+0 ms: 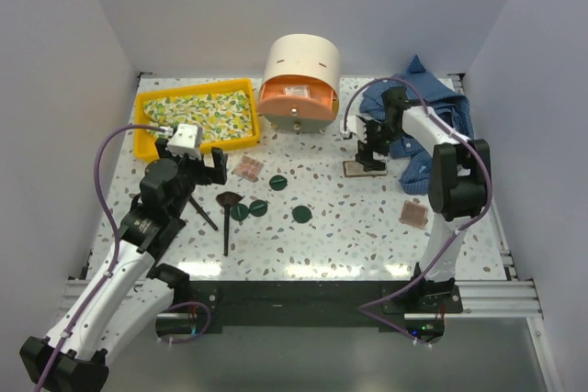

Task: Organize the makeup
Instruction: Pick up the makeup from the center of the board.

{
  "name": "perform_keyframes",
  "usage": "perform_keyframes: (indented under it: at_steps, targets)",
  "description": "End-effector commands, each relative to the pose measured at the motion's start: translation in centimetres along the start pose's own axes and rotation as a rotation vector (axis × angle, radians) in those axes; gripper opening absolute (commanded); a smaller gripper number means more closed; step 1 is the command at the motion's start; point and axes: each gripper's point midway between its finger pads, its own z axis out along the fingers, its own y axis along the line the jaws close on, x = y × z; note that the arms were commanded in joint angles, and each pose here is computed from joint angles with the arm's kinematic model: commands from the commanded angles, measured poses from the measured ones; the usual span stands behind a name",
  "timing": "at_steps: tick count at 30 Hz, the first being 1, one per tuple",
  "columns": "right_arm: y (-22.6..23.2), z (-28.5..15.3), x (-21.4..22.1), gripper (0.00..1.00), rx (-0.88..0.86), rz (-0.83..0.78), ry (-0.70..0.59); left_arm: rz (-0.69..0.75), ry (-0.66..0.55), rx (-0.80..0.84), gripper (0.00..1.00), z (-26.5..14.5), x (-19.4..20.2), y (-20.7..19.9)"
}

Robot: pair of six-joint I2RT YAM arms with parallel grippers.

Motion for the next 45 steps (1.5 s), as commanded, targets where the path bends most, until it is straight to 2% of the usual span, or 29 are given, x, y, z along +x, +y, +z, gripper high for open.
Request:
perform_keyframes:
  at_steps: [1,15,19,25,29,34,37,45]
  targets:
    - [0.2,0.3,-0.3,0.98,-0.032,-0.078,0.005,0.015,-0.042,-0.029,1.00,-0.1,-1.1,0.7]
    - [1.7,3.0,1.9,0.94,-0.117,-0.051,0.084,0.017,-0.040,-0.029,1.00,-0.2,-1.0,0.7]
    - [2.2,3.6,2.6,0.89,-0.121,-0.049,0.107,0.017,-0.043,-0.027,1.00,-0.2,-1.1,0.7]
    - [3.5,3.9,3.4,0.73,-0.133,-0.051,0.132,0.017,-0.043,-0.027,1.00,-0.2,-1.1,0.7]
    - [4.7,3.8,3.4,0.50,-0.147,-0.043,0.129,0.017,-0.043,-0.024,1.00,-0.2,-1.1,0.6]
    - [5.6,3.1,2.8,0.32,-0.125,-0.040,0.100,0.017,-0.042,-0.024,1.00,-0.2,-1.0,0.6]
    - [6.2,2.8,2.5,0.25,-0.118,-0.023,0.087,0.017,-0.042,-0.024,1.00,-0.2,-1.0,0.6]
    - [6.7,1.0,0.7,0.17,-0.042,0.013,0.028,0.017,-0.042,-0.024,1.00,-0.2,-1.0,0.6]
